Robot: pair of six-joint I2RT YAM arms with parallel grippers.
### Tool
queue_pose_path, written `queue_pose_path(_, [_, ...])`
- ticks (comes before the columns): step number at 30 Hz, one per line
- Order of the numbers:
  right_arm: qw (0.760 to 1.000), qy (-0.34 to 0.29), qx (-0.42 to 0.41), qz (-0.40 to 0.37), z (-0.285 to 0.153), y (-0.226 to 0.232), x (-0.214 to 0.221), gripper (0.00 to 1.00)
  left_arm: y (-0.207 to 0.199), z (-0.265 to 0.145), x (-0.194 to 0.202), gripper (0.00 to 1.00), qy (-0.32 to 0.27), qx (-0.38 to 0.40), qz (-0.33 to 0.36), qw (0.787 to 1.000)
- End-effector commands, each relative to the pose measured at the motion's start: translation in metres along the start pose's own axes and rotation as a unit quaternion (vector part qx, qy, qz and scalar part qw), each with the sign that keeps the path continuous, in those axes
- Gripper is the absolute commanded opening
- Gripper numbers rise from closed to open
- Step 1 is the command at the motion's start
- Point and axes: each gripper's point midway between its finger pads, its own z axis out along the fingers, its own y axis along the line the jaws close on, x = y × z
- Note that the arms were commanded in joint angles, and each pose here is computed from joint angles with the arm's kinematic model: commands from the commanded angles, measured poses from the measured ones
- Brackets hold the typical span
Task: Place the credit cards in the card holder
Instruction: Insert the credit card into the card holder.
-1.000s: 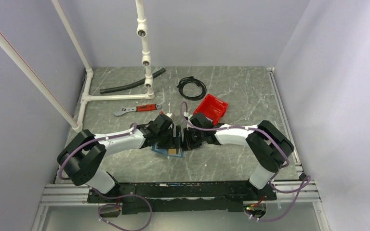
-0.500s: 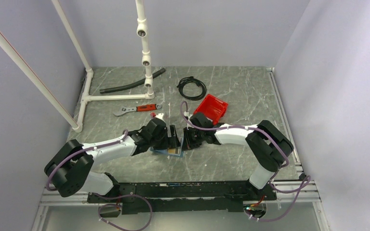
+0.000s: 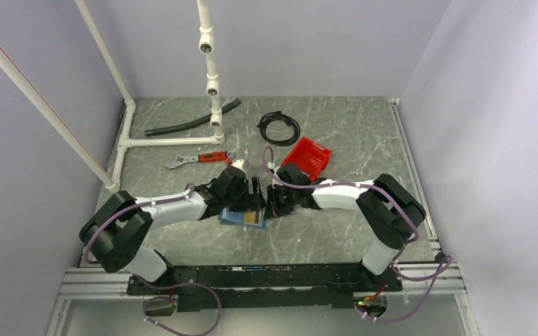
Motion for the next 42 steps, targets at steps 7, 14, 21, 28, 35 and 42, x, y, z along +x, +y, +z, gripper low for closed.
queue_pose_path(7, [0.999,-0.003,0.03,-0.017,0.008,-0.016,-0.01,0.0,-0.041,0.005,-0.001,0.72,0.001,0.12,0.062,0.991])
queue_pose_path(14, [0.999,-0.011,0.035,-0.014,0.009,-0.028,-0.029,0.0,-0.049,-0.002,0.024,0.76,0.036,0.175,0.022,0.984])
queue_pose_path(21, [0.998,-0.015,0.05,-0.046,0.008,-0.034,-0.05,0.0,-0.016,-0.012,0.016,0.87,0.017,0.099,-0.059,0.993])
queue_pose_path(28, [0.993,-0.016,0.038,-0.109,-0.025,-0.01,-0.07,0.11,-0.023,-0.044,-0.015,0.92,-0.013,0.093,-0.053,0.994])
queue_pose_path(35, [0.969,-0.101,0.117,-0.191,-0.109,-0.005,-0.132,0.77,-0.033,-0.087,-0.032,0.98,-0.009,0.11,-0.018,0.994])
queue_pose_path(42, [0.957,-0.117,0.131,-0.233,-0.135,-0.062,-0.156,1.0,-0.046,-0.136,-0.043,0.99,-0.037,0.141,0.028,0.989])
